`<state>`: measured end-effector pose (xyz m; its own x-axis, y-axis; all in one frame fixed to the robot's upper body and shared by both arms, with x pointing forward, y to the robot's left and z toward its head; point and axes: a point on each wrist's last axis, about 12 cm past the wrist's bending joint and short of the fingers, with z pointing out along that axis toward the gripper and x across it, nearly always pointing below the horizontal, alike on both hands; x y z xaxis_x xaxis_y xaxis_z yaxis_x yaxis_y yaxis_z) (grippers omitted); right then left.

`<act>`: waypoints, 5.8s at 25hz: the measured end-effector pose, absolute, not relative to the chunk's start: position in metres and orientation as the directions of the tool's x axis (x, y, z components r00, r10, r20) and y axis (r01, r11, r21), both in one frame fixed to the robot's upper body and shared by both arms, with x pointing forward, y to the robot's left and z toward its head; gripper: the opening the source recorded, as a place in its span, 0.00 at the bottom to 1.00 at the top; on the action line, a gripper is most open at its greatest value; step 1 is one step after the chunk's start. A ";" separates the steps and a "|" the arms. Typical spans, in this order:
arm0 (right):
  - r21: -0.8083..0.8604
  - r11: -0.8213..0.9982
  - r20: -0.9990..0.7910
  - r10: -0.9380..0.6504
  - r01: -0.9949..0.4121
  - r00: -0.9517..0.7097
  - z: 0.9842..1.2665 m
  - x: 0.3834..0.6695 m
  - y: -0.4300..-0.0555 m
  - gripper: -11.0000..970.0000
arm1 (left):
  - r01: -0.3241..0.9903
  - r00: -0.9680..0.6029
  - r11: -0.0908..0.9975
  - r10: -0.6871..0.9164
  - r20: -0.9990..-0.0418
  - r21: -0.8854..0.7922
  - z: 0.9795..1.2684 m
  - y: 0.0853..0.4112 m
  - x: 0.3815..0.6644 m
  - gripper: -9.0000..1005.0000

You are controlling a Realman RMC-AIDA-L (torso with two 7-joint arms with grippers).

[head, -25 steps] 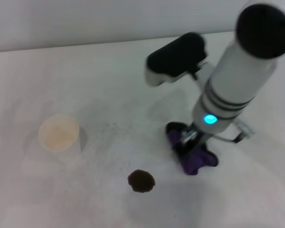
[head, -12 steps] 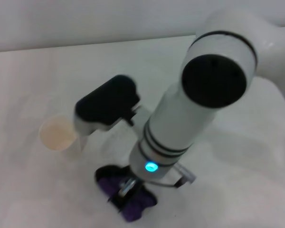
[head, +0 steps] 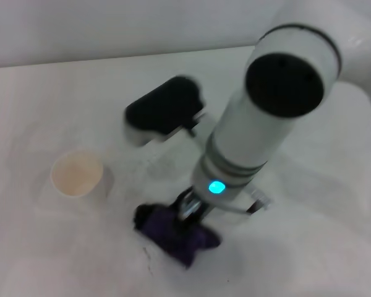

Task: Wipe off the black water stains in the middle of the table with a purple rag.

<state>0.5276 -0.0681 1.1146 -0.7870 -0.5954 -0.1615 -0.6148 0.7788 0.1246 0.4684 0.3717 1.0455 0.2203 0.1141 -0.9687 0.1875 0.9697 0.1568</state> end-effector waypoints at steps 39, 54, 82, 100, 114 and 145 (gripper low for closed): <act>0.358 0.576 -0.175 -0.732 -0.735 -0.658 1.108 0.500 -0.042 0.10 | 0.188 0.222 0.970 0.108 -0.969 0.152 1.046 0.367 0.473 0.89; 0.261 0.823 -0.228 -0.456 -0.505 -0.861 1.126 0.561 -0.166 0.10 | 0.169 0.197 0.974 0.113 -0.974 0.148 1.042 0.371 0.470 0.89; 0.138 0.964 -0.216 -0.194 -0.226 -0.957 1.137 0.571 -0.306 0.11 | 0.166 0.199 0.975 0.112 -0.974 0.146 1.045 0.368 0.482 0.89; 0.153 0.934 -0.184 -0.293 -0.322 -0.938 1.123 0.576 -0.274 0.10 | 0.165 0.195 0.976 0.109 -0.975 0.142 1.044 0.367 0.480 0.89; 0.167 0.936 -0.273 -0.257 -0.309 -0.927 1.150 0.581 -0.282 0.44 | 0.165 0.198 0.975 0.114 -0.974 0.147 1.045 0.369 0.481 0.89; 0.220 0.964 -0.971 0.203 -0.148 -0.125 1.044 0.514 -0.405 0.43 | 0.073 0.109 0.996 0.045 -0.993 0.053 1.029 0.364 0.485 0.89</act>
